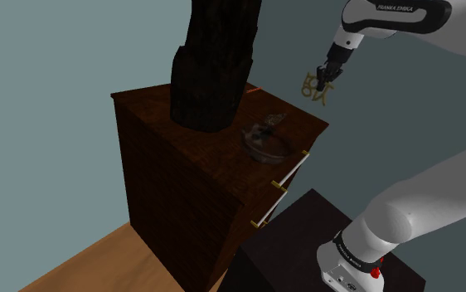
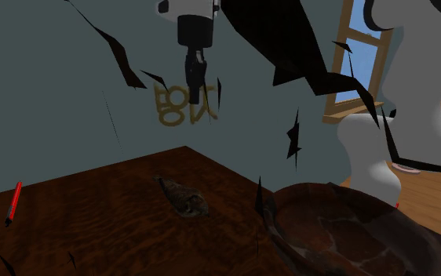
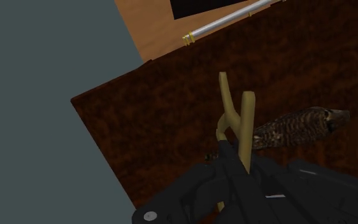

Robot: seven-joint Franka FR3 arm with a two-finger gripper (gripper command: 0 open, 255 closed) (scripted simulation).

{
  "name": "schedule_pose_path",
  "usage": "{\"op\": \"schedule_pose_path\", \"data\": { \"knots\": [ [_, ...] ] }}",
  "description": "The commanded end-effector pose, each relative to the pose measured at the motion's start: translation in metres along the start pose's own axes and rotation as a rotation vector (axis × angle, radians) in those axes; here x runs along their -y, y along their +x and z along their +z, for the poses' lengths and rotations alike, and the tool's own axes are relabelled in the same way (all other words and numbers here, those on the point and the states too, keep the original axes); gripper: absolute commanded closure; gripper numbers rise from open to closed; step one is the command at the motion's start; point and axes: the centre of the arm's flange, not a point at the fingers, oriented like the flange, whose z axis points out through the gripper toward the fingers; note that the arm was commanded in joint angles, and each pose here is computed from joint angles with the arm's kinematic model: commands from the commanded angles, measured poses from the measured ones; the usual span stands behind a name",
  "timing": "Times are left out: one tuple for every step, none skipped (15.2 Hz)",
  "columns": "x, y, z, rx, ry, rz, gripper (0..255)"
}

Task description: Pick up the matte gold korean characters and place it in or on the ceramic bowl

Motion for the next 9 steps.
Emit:
{"op": "schedule_pose_path", "data": {
  "knots": [
    [0.0, 0.001, -0.011, 0.0, 0.0, 0.0, 255],
    [0.0, 0.002, -0.016, 0.0, 0.0, 0.0, 255],
    [0.0, 0.002, -0.021, 0.0, 0.0, 0.0, 255],
    [0.0, 0.002, -0.026, 0.0, 0.0, 0.0, 255],
    [-0.001, 0.003, -0.032, 0.0, 0.0, 0.0, 255],
    [-0.001, 0.003, -0.033, 0.0, 0.0, 0.0, 255],
    [0.012, -0.002, -0.034, 0.0, 0.0, 0.0, 255],
    [0.024, -0.007, -0.035, 0.0, 0.0, 0.0, 255],
    [0.036, -0.012, -0.036, 0.0, 0.0, 0.0, 255]
  ]
}}
